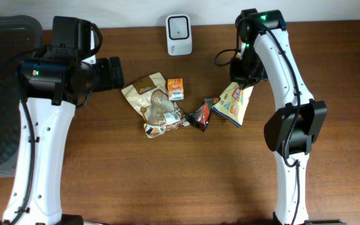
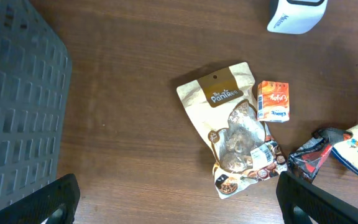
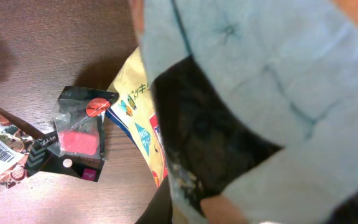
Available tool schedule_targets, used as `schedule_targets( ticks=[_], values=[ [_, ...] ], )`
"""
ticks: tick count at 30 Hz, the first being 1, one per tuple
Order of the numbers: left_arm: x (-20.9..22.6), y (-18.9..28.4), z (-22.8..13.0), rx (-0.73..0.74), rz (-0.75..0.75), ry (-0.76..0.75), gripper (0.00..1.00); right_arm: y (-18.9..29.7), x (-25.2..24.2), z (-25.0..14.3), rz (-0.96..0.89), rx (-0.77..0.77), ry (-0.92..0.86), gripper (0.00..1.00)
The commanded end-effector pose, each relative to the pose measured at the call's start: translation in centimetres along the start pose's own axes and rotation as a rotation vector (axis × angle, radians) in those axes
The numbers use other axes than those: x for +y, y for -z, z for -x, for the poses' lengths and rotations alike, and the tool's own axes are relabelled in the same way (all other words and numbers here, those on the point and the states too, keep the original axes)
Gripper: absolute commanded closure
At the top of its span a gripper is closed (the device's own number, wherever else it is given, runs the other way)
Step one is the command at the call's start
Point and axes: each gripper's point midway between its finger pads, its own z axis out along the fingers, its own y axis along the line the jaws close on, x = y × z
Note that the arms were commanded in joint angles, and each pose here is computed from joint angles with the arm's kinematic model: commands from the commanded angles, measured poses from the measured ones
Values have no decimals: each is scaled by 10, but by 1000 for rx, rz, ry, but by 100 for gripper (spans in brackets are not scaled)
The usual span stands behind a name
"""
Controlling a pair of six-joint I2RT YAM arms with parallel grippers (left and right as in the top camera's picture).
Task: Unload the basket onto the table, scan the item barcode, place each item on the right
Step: 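Drag the yellow bag right, away from the pile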
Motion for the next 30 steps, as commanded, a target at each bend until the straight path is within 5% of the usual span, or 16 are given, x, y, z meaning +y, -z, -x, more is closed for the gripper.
schedule_targets(
  ticks=[1,7,10,12,14,17,23,26,30],
  values=[
    [0,0,1,-2,6,9,1,13,-7,0,-46,-44,2,90],
    [0,0,1,-2,6,9,1,15,-23,5,-135,-73,0,68],
    [1,0,1,-2,6,9,1,15,-23,5,-134,-73,0,40],
    [0,0,1,-2,6,9,1,15,-23,6,-138,-75,0,32],
    [1,0,1,-2,6,9,1,15,-27,7,-161,-83,-1,37],
    [1,0,1,-2,6,9,1,12,-29,8,-176,-80,-1,68],
    [0,0,1,-2,6,9,1,-1,-7,2,-62,-18,5,95],
    [1,0,1,-2,6,9,1,-2,22,-2,54,2,86,95],
    [0,0,1,-2,6,9,1,-4,53,-10,76,-8,161,69]
  ],
)
